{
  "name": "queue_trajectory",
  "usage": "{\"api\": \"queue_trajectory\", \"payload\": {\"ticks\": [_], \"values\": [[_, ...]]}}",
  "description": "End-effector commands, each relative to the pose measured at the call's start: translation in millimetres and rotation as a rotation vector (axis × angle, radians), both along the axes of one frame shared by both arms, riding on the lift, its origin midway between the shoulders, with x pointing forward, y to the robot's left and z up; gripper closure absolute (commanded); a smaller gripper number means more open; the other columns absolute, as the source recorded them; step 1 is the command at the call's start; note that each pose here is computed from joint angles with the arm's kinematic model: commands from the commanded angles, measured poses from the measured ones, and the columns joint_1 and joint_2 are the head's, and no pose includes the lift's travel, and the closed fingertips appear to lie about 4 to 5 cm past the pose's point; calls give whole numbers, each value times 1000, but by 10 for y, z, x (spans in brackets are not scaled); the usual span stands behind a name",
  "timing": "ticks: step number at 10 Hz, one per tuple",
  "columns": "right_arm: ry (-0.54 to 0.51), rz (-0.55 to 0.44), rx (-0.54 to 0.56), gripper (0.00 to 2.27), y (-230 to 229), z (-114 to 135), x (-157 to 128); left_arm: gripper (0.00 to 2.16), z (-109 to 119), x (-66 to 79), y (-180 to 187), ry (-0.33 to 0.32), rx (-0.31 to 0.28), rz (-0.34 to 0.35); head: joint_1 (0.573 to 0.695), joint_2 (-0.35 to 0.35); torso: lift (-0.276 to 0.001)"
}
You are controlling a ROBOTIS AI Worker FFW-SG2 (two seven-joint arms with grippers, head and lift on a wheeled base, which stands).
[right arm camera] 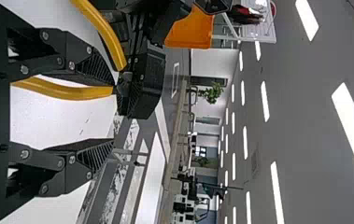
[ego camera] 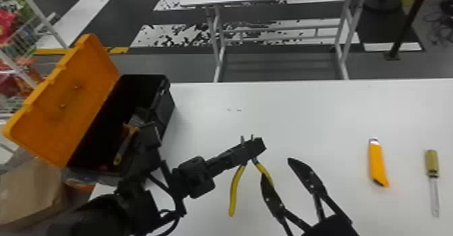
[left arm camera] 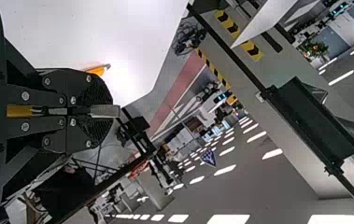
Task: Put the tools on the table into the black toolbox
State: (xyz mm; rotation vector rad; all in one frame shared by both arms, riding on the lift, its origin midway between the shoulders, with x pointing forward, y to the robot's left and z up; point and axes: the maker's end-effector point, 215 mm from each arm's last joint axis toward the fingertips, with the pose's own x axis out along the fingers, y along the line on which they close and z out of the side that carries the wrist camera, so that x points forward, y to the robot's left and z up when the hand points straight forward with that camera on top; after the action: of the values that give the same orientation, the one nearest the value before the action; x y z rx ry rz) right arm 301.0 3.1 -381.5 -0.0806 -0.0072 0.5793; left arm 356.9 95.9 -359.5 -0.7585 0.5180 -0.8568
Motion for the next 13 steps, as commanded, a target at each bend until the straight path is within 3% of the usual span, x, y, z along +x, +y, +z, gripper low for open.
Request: {"api": "queue_trajectory", "payload": {"ticks": [1, 4, 7, 13], "values": [[0, -30, 18, 39, -128, 6, -14, 2138, -10, 49, 136, -2, 15, 27, 695, 177, -75], [-52, -109, 68, 46, -507, 128, -63, 2138, 95, 213, 697, -32, 55, 125, 695, 180, -75], [-66, -180, 108, 53, -818, 115, -138, 2138, 381, 378, 1298, -97, 103, 233, 695, 223, -75], [-99, -283, 149, 73, -1257, 68, -264, 2138, 729, 727, 2543, -205, 251, 488, 695, 316, -75]]}}
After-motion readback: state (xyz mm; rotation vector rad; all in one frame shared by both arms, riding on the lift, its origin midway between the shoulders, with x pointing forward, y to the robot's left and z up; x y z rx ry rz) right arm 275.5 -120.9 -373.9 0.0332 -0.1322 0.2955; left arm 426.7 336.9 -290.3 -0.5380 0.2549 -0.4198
